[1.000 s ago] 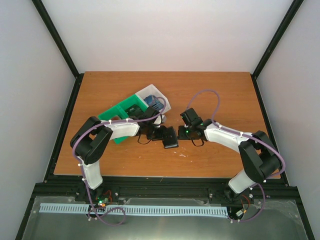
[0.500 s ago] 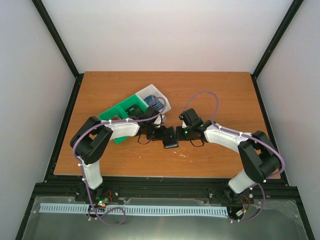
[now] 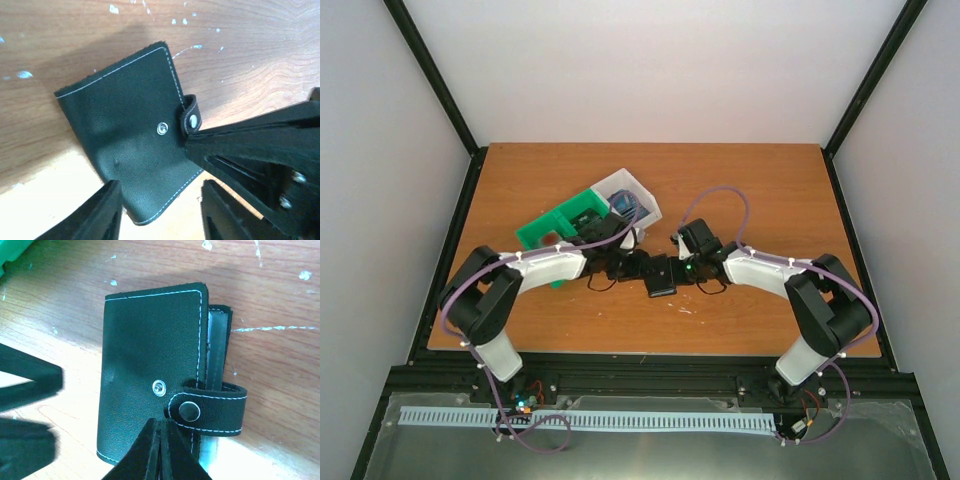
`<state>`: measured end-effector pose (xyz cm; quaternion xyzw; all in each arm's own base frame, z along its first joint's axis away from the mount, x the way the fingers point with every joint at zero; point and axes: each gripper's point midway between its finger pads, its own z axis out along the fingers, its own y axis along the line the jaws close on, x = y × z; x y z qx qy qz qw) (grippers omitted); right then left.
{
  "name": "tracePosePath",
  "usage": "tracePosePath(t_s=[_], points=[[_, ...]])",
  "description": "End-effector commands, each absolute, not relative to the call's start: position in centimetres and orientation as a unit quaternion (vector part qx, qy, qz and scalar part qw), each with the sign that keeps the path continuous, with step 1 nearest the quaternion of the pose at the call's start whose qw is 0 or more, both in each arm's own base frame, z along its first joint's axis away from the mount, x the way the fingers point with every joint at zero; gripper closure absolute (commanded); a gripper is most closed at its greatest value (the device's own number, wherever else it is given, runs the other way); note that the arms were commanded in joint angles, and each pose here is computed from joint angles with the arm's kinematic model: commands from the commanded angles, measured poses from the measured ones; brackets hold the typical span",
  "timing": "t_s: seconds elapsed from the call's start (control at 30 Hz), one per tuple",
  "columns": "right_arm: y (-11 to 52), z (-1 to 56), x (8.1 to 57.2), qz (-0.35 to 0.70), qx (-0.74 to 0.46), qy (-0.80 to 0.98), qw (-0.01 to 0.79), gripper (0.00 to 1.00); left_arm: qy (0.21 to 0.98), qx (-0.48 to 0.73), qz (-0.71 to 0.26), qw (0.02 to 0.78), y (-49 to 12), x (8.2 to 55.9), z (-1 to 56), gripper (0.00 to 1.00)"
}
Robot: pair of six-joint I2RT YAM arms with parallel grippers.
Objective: Put the credit cards into the card holder
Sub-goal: Close the card holder at the center of the board.
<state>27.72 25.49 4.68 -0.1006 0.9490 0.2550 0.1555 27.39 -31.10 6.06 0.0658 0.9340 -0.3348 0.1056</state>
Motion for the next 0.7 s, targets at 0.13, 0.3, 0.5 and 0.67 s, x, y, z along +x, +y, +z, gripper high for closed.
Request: tracePosePath(t_s=[0.13, 0.3, 0.5, 0.67], points=[[26.1, 4.7, 28.3, 0.268, -0.112, 0.942, 0.167, 0.97, 0.939, 0.011, -0.320, 0.124, -30.0, 27.5, 5.8, 0.45], [25.9, 5.4, 28.7, 0.264, -0.109, 0.941, 0.183, 0.97, 0.940, -0.005, -0.314, 0.133, -30.0, 28.3, 4.9, 0.43], [24.5, 7.2, 29.5, 0.212, -0.109, 0.948, 0.212, 0.97, 0.941, -0.017, -0.308, 0.138, -29.7, 28.5, 4.5, 0.41], [23.0, 7.5, 29.4, 0.126, -0.113, 0.961, 0.217, 0.75, 0.941, -0.035, -0.313, 0.122, -29.9, 28.3, 3.7, 0.41]])
